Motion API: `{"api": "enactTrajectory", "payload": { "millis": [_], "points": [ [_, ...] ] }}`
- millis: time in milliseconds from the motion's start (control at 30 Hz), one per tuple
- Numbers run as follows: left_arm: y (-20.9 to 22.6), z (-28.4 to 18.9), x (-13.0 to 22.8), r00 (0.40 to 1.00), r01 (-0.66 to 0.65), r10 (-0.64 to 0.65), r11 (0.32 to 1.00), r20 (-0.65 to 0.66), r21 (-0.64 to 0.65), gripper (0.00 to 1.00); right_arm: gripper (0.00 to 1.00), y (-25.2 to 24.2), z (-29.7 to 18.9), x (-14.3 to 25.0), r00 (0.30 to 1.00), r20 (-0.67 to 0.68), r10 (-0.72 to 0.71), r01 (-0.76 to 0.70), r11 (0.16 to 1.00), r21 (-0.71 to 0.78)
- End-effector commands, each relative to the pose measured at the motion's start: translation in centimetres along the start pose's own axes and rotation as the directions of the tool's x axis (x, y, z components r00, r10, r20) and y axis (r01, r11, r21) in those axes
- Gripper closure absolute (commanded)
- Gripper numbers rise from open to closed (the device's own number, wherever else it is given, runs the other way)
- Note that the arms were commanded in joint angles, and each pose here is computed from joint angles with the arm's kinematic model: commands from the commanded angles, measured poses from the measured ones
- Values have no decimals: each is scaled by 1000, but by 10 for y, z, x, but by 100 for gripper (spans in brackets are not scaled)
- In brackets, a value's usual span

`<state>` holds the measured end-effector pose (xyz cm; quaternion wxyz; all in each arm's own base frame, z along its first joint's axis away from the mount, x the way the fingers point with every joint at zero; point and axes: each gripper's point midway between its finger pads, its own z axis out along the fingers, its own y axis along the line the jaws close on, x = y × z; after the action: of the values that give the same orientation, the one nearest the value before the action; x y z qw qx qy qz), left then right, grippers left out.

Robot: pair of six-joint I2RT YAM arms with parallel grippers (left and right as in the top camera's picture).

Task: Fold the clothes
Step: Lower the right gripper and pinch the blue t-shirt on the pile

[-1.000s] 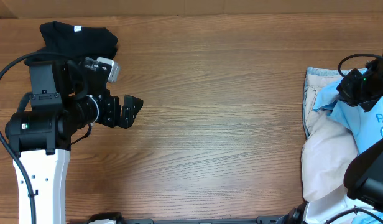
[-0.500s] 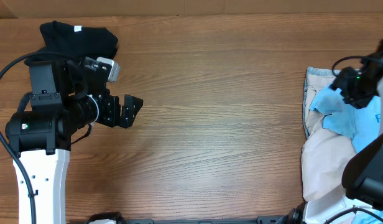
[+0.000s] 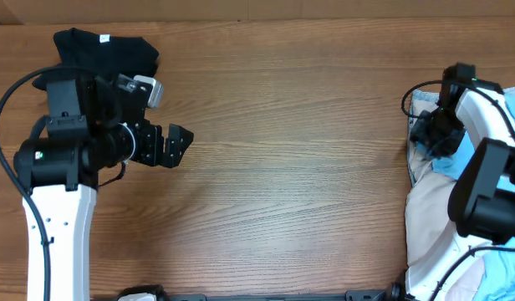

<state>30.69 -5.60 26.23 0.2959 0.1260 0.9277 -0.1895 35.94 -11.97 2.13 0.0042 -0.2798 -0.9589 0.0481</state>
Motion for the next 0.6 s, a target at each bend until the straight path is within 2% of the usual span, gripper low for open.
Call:
{"api": "enactTrajectory", "payload": {
  "millis": [0, 33, 133, 233, 333, 367, 467, 533, 567],
  "points": [
    [0, 3, -3, 1000, 17, -17, 1000, -15, 8, 0, 75, -5, 7, 4, 1000, -17, 14, -13, 999, 48],
    [1, 6, -1, 999, 25, -25, 1000, -32, 11, 0, 75, -5, 6, 3, 1000, -16, 16, -15, 999, 48],
    [2, 11, 5, 997, 44, -43, 999, -67, 17, 0, 61, -6, 1, 1, 1000, -5, 20, -20, 999, 35],
    [1, 9, 7, 996, 48, -47, 999, -74, 18, 0, 57, -1, -8, 0, 1000, 11, 15, -15, 1000, -2],
    [-3, 0, 5, 998, 37, -36, 999, -53, 15, 0, 58, 2, -21, -3, 999, 42, 19, -18, 999, -27],
    [-6, -5, 3, 999, 30, -30, 999, -42, 13, 0, 59, 1, -25, -4, 998, 54, 21, -20, 999, -31],
    [-13, -21, -4, 1000, 5, -5, 1000, 6, 4, 0, 72, -2, -39, -9, 995, 95, 40, -36, 998, -44],
    [-18, -33, -9, 999, -16, 16, 1000, 43, -4, 0, 86, -6, -45, -12, 991, 114, 68, -62, 997, -52],
    [-20, -37, -11, 998, -27, 28, 1000, 58, -8, 0, 89, -9, -46, -13, 989, 118, 84, -78, 995, -55]
  ]
}}
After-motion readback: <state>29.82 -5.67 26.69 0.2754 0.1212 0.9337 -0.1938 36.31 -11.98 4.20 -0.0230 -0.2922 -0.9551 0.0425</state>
